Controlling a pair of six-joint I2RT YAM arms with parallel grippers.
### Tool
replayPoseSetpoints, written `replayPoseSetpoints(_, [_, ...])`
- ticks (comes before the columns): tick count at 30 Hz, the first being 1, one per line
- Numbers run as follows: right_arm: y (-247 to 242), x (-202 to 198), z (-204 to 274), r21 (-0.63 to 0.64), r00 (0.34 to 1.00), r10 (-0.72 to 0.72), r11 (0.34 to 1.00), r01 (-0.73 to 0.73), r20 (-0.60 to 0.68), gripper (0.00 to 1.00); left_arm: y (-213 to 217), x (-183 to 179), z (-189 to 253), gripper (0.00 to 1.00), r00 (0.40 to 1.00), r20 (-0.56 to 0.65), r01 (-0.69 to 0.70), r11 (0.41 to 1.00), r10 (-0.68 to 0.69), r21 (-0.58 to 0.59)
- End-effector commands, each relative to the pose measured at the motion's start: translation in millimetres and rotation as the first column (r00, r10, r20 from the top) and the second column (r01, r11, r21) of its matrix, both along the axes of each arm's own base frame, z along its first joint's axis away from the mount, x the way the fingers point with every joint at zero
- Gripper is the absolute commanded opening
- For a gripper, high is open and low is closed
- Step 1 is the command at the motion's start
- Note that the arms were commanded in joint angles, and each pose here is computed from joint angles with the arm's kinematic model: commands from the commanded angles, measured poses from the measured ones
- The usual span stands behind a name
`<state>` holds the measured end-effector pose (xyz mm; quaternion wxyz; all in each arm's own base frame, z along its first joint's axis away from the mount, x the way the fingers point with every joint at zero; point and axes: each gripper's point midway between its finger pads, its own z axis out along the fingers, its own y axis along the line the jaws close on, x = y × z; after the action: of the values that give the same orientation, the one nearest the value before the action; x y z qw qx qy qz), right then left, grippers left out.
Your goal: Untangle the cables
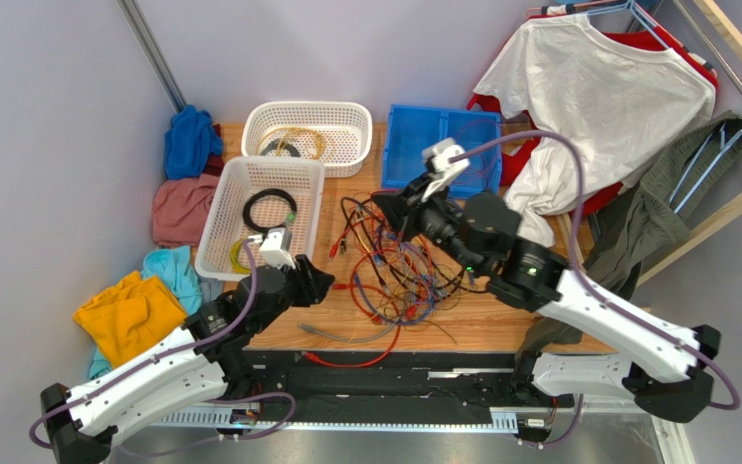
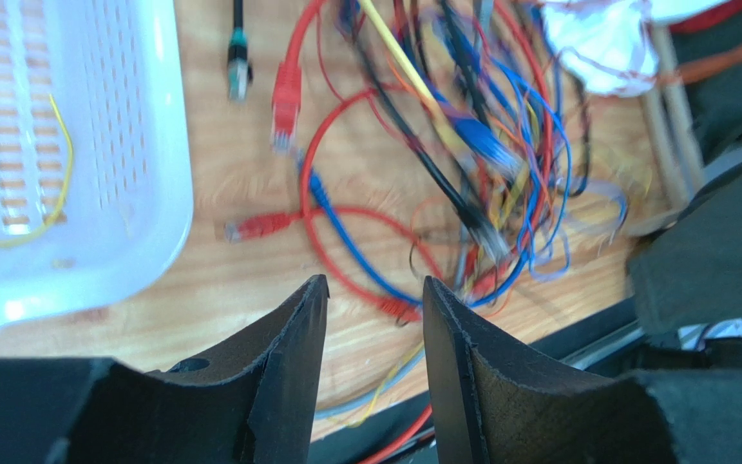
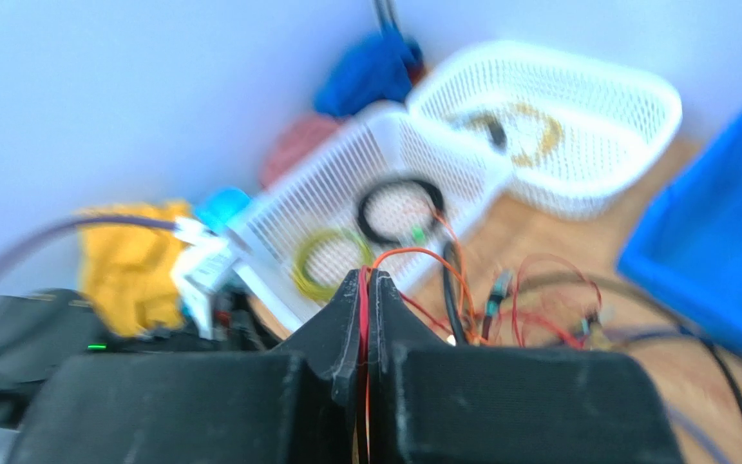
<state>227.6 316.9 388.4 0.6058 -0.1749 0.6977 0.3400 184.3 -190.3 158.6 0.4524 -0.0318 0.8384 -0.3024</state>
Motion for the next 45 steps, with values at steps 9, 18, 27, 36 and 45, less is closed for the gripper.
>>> replayPoseSetpoints(9, [-55.6, -39.8, 21.1, -0.039, 1.000, 0.026, 0.999, -0.026, 0.005, 0.00, 13.0, 15.5, 133.7, 0.50, 0.943, 0.331, -0.012, 0.995, 0.045, -0.103])
replayPoseSetpoints(18, [-58.5, -53.1, -24.6, -0.029, 0.994, 0.062, 0.997, -0.065, -0.085, 0.00, -34.8, 5.6, 169.0, 0.53, 0.847, 0.515, 0.243, 0.957, -0.129, -0.160])
replayPoseSetpoints(27, [-66.3, -62.0, -22.6, -0.007, 0.992, 0.084, 0.996, -0.085, -0.089, 0.00, -110.3, -0.1, 146.8, 0.54, 0.790, 0.473, 0.498, 0.858, -0.389, -0.127])
replayPoseSetpoints(36, [-69.6, -65.3, -25.0, -0.007, 0.992, 0.089, 0.996, -0.090, -0.093, 0.00, -144.6, -3.1, 123.7, 0.53, 0.764, 0.423, 0.584, 0.802, -0.487, -0.131])
replayPoseSetpoints(45, [-68.2, -66.4, -29.6, -0.011, 0.990, 0.096, 0.995, -0.098, -0.104, 0.00, -149.4, 13.4, 103.1, 0.25, 0.802, 0.375, 0.532, 0.841, -0.465, -0.095])
